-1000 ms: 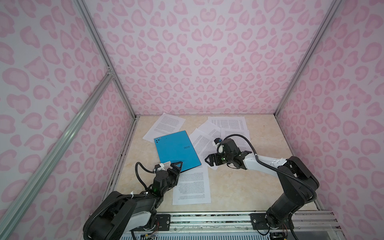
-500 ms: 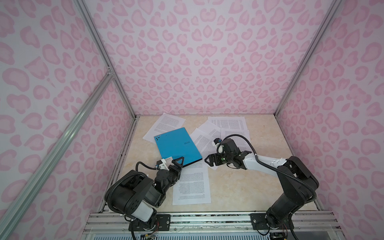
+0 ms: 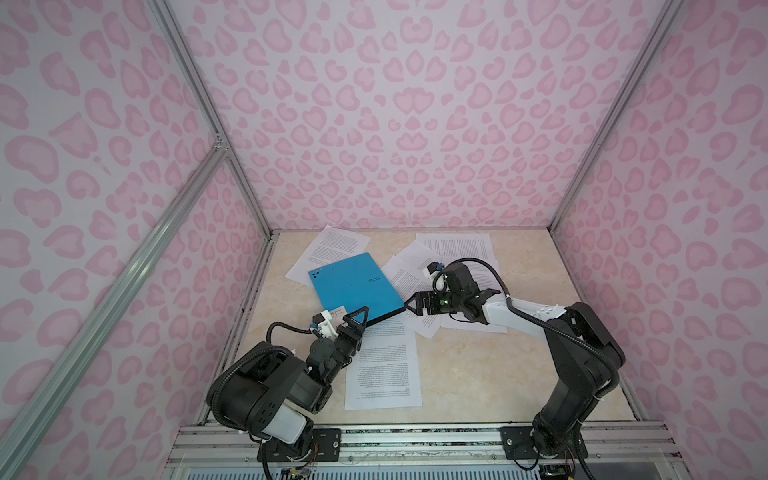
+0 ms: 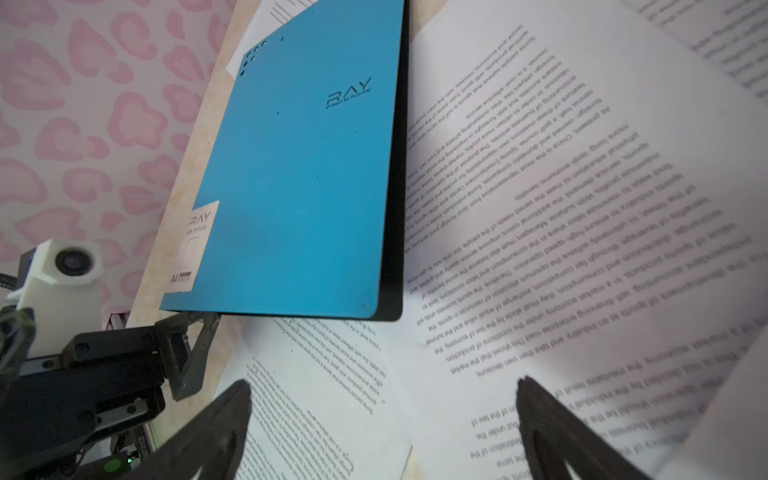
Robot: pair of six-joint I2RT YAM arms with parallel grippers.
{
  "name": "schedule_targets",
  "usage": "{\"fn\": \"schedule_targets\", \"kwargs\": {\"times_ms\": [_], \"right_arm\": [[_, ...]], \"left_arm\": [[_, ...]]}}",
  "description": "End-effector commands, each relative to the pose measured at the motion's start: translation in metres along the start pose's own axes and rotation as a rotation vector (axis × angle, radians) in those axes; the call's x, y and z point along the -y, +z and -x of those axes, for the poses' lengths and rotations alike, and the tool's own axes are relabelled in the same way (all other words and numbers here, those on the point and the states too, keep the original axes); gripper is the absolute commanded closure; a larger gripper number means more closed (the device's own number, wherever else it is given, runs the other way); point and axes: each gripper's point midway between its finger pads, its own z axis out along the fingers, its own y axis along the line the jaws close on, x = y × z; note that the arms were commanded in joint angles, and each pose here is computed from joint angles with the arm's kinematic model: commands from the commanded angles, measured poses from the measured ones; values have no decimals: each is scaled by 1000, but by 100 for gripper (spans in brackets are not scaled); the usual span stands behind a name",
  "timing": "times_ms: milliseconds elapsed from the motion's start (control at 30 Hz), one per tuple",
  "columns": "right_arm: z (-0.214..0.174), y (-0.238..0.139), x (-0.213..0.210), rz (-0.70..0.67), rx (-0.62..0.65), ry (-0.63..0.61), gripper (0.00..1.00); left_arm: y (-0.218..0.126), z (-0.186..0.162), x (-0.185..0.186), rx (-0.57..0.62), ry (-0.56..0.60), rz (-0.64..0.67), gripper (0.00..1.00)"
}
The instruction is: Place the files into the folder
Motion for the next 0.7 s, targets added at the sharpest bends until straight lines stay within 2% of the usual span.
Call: {"fn": "schedule_targets", "kwargs": {"times_ms": [0,267,667], "right_arm": [[3,14,-11,71,-27,58,2],[11,45,-27,124,-55,82,3],[18,61,-45,217,-66,129,9]], "left_arm": [[-2,1,19,0,11,-76,5],[0,-1,21,-11,11,-82,5],[-4,0,20,-8,8,-79,5]]}}
